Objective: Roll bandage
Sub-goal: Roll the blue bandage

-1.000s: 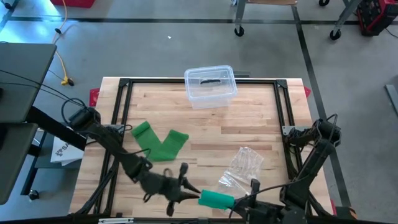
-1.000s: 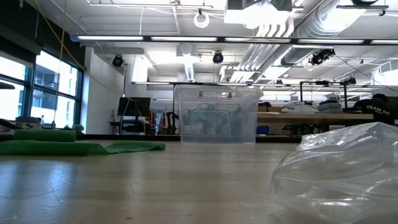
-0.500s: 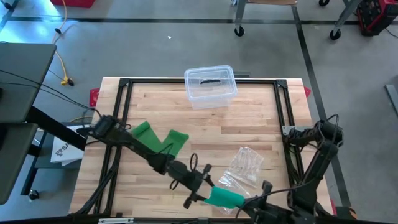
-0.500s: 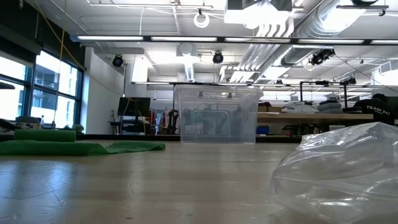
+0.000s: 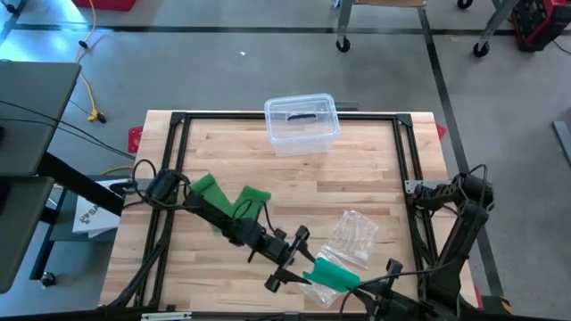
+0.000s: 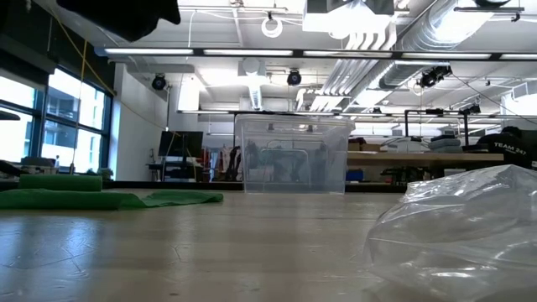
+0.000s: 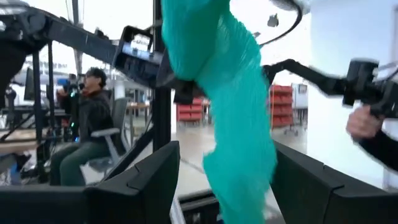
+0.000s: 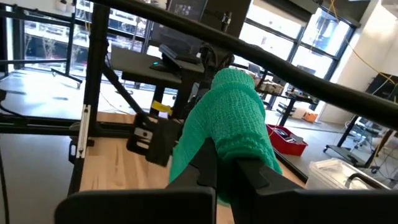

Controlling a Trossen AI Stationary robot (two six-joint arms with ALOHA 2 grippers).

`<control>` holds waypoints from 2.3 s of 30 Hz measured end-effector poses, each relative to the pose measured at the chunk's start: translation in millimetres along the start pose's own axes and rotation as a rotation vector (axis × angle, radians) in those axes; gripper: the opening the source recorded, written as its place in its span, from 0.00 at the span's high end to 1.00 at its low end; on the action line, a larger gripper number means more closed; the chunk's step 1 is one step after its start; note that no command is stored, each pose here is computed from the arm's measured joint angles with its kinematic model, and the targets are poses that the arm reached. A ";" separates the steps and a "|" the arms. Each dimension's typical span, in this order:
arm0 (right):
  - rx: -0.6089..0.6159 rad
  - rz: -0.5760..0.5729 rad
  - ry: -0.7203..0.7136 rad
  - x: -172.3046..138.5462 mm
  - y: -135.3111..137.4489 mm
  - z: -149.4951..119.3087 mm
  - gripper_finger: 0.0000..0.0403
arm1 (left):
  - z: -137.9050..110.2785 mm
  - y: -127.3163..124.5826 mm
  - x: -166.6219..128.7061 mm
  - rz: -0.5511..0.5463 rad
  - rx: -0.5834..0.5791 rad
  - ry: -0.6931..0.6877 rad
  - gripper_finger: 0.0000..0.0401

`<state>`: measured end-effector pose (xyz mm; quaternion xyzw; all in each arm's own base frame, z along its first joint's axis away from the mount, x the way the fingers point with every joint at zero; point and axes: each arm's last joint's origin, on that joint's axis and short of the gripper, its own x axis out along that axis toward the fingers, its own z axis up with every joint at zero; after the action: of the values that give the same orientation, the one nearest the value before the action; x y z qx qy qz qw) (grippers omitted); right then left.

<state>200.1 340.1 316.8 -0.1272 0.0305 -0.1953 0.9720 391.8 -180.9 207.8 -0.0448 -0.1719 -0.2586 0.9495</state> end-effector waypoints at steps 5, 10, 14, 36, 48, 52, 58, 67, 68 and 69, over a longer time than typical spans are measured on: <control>0.000 -0.011 0.003 4.6 -0.6 -0.1 0.99 | 2.4 0.6 8.2 0.029 -0.017 0.025 0.44; 0.003 -0.021 0.006 10.6 -1.4 -0.1 0.99 | 2.6 2.5 25.8 0.044 0.006 0.159 0.46; 0.024 0.016 0.004 15.5 -0.8 0.0 0.99 | 8.3 1.3 36.7 0.082 0.077 0.195 0.58; 0.269 0.508 0.026 31.9 10.2 0.9 0.63 | 3.7 10.0 32.9 0.391 0.492 0.409 1.00; 0.323 0.513 0.095 35.0 11.9 -7.4 0.61 | 33.4 -38.9 32.2 0.563 0.960 0.561 1.00; 0.330 0.484 0.136 36.9 11.8 -13.6 0.61 | 37.8 -51.8 31.0 0.618 1.049 0.597 1.00; 0.338 0.438 0.199 37.1 10.1 -23.1 0.61 | 43.6 -65.7 30.5 0.628 1.134 0.599 1.00; 0.340 0.379 0.232 43.0 6.9 -29.4 0.61 | 48.2 -83.4 30.1 0.583 1.191 0.564 0.99; 0.335 0.377 0.235 44.7 6.4 -29.9 0.61 | 48.4 -84.1 30.3 0.574 1.182 0.551 0.99; 0.331 0.379 0.240 46.2 6.1 -30.5 0.61 | 49.3 -84.6 30.7 0.564 1.169 0.529 0.97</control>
<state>241.7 320.5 285.3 0.0655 0.1364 -0.0263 0.9881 358.9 -259.8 264.3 0.4948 -0.0276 0.1304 0.8587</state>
